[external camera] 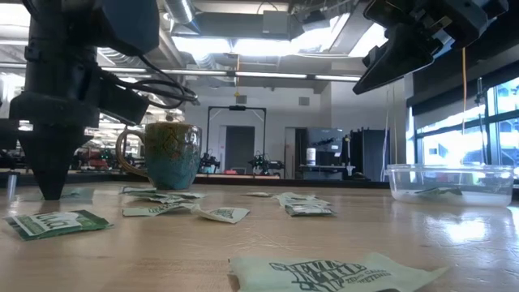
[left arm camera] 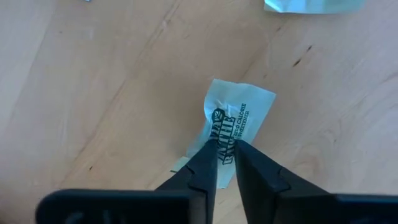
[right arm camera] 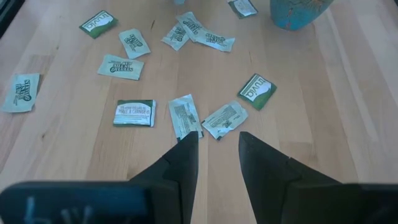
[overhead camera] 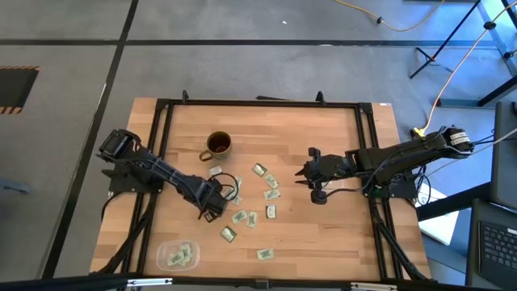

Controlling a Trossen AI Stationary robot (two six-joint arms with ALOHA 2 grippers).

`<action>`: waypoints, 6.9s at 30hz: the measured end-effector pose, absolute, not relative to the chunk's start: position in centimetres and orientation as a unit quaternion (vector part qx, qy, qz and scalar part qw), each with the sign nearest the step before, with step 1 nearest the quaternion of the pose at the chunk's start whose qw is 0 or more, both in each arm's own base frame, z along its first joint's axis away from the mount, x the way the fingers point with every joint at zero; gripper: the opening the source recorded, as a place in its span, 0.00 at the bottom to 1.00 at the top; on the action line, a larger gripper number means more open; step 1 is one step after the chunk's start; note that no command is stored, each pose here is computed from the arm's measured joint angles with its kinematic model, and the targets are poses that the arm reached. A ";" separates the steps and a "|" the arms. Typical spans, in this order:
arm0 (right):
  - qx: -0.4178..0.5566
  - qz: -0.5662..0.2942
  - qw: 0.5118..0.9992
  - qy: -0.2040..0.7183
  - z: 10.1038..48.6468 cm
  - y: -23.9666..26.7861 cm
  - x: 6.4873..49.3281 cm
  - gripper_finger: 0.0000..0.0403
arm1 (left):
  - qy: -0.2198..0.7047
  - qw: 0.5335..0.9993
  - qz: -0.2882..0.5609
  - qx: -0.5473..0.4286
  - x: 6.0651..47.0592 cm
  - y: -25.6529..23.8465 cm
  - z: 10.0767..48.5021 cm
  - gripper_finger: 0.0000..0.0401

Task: Pick and place Stevia / Truvia into bins
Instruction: Put the stevia packet into the bottom transparent container, then put the truvia packet into the top transparent container, then put the stevia packet into the bottom transparent container

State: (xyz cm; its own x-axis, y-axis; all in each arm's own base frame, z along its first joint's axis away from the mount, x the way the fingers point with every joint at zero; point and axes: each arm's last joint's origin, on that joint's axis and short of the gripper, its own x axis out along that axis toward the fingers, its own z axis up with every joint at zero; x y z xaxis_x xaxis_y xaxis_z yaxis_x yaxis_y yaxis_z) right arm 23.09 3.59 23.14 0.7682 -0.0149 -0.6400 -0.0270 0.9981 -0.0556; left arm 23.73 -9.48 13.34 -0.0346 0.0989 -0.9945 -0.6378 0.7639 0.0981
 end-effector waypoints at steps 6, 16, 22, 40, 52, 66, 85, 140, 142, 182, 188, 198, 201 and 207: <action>-0.031 0.003 0.940 0.340 23.1 3.6 23.1 0.30 | 0.663 0.665 0.278 -0.201 23.7 -9.5 13.3 0.05; -0.031 0.003 0.940 0.341 23.1 3.6 23.1 0.30 | 0.658 0.678 0.254 -0.206 23.8 -9.7 14.8 0.04; -0.031 0.003 0.940 0.341 23.1 3.6 23.1 0.30 | 0.623 0.718 0.211 -0.228 24.0 -11.0 17.9 0.04; -0.009 -0.005 0.939 0.344 23.1 3.6 23.0 0.30 | 0.554 0.718 0.133 -0.401 18.6 -23.3 22.5 0.04; -0.009 -0.003 0.945 0.326 23.4 3.6 23.3 0.30 | 0.562 0.661 0.189 -0.460 15.8 -27.1 20.0 0.01; -0.008 -0.004 0.946 0.326 23.4 3.6 23.3 0.30 | 0.567 0.649 0.220 -0.458 16.0 -27.3 18.6 0.13; -0.064 0.138 0.947 0.284 21.9 7.1 25.5 0.30 | 0.432 0.800 0.169 -0.380 16.3 -24.7 22.4 0.15; -0.166 0.162 0.833 0.503 13.3 11.6 34.8 0.08 | 0.491 0.784 0.334 -0.182 20.2 -15.9 20.8 0.15; -0.163 0.161 0.836 0.498 14.1 11.6 34.6 0.08 | 0.490 0.784 0.334 -0.183 20.2 -15.9 20.8 0.15; 0.039 -0.109 0.783 0.611 19.2 3.2 19.1 0.07 | 0.490 0.787 0.330 -0.177 20.2 -16.0 20.8 0.15; 0.069 -0.119 0.780 0.610 17.5 3.2 18.6 0.07 | 0.490 0.787 0.330 -0.177 20.2 -16.0 20.8 0.15; 0.074 -0.114 0.787 0.602 17.0 3.2 18.6 0.08 | 0.489 0.787 0.331 -0.177 20.2 -15.9 20.8 0.15; 0.081 -0.120 0.786 0.601 17.0 3.2 18.6 0.13 | 0.489 0.787 0.331 -0.177 20.2 -15.9 20.8 0.15; 0.094 -0.130 0.784 0.599 17.2 3.2 18.7 0.25 | 0.482 0.791 0.333 -0.174 20.2 -15.9 20.8 0.15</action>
